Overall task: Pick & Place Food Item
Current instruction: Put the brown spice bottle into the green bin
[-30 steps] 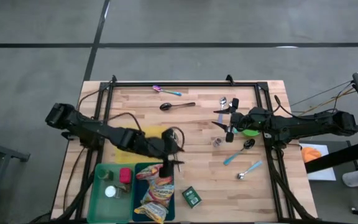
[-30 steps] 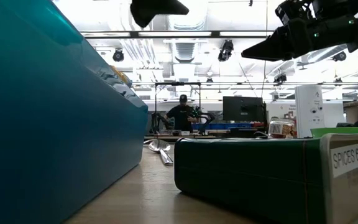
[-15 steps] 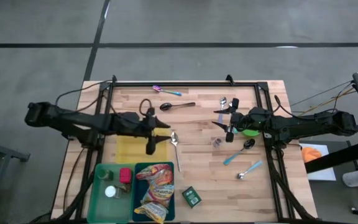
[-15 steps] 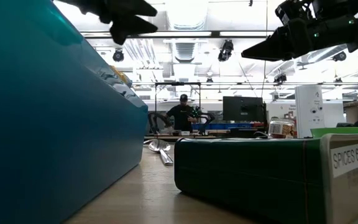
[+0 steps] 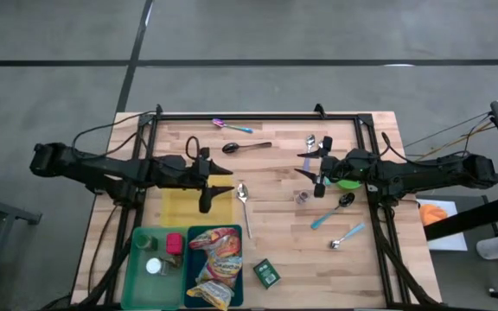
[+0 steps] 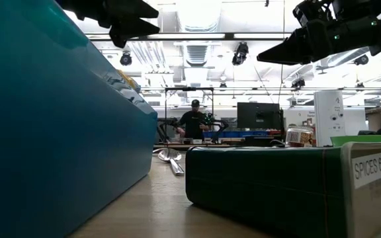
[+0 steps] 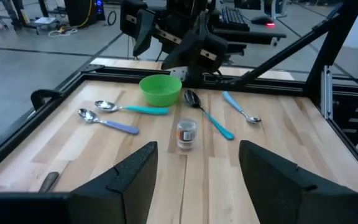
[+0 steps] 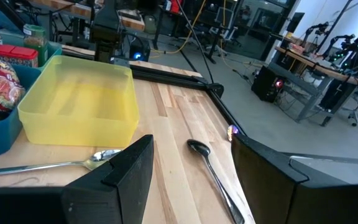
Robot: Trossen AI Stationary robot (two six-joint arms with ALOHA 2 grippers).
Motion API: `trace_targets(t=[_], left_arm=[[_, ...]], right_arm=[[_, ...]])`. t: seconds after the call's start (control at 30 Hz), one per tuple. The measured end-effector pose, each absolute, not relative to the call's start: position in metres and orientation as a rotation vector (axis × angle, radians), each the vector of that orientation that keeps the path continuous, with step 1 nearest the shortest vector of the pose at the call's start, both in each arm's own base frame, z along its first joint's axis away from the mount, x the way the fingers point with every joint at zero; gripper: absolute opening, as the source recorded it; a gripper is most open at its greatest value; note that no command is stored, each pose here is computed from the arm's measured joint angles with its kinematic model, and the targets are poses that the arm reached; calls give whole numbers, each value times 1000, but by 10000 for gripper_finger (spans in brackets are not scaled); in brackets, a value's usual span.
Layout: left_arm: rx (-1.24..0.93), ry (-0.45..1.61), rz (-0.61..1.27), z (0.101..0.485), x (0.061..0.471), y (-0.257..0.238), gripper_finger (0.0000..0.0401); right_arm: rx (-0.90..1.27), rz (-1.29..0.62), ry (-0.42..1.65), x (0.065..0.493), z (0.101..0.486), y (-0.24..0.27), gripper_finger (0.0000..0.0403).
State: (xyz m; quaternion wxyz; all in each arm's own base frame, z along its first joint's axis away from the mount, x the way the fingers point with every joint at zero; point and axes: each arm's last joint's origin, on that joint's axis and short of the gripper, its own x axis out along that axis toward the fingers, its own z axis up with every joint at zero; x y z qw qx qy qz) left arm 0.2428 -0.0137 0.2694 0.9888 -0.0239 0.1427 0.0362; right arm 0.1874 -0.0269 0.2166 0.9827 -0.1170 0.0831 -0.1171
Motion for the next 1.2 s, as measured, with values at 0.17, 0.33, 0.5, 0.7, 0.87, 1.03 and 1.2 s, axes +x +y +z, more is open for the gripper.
trace_targets(t=[0.17, 0.33, 0.5, 0.7, 0.87, 1.03, 1.2], left_arm=[[-47, 293, 73, 269, 243, -14, 229], [-47, 296, 73, 268, 242, -14, 229], [-46, 300, 73, 268, 242, -14, 229], [-47, 300, 73, 268, 242, -14, 229], [-47, 300, 73, 268, 242, -14, 229], [-49, 300, 73, 268, 242, -14, 229], [-49, 300, 73, 268, 242, -14, 229]], right_arm=[[-235, -236, 167, 187, 217, -27, 215], [-235, -236, 167, 187, 217, -27, 215], [-235, -236, 167, 187, 217, -27, 215], [-235, -236, 167, 187, 217, -27, 215], [-235, -236, 167, 187, 217, -27, 215], [-235, -236, 167, 187, 217, -27, 215], [-235, -236, 167, 187, 217, -27, 215]])
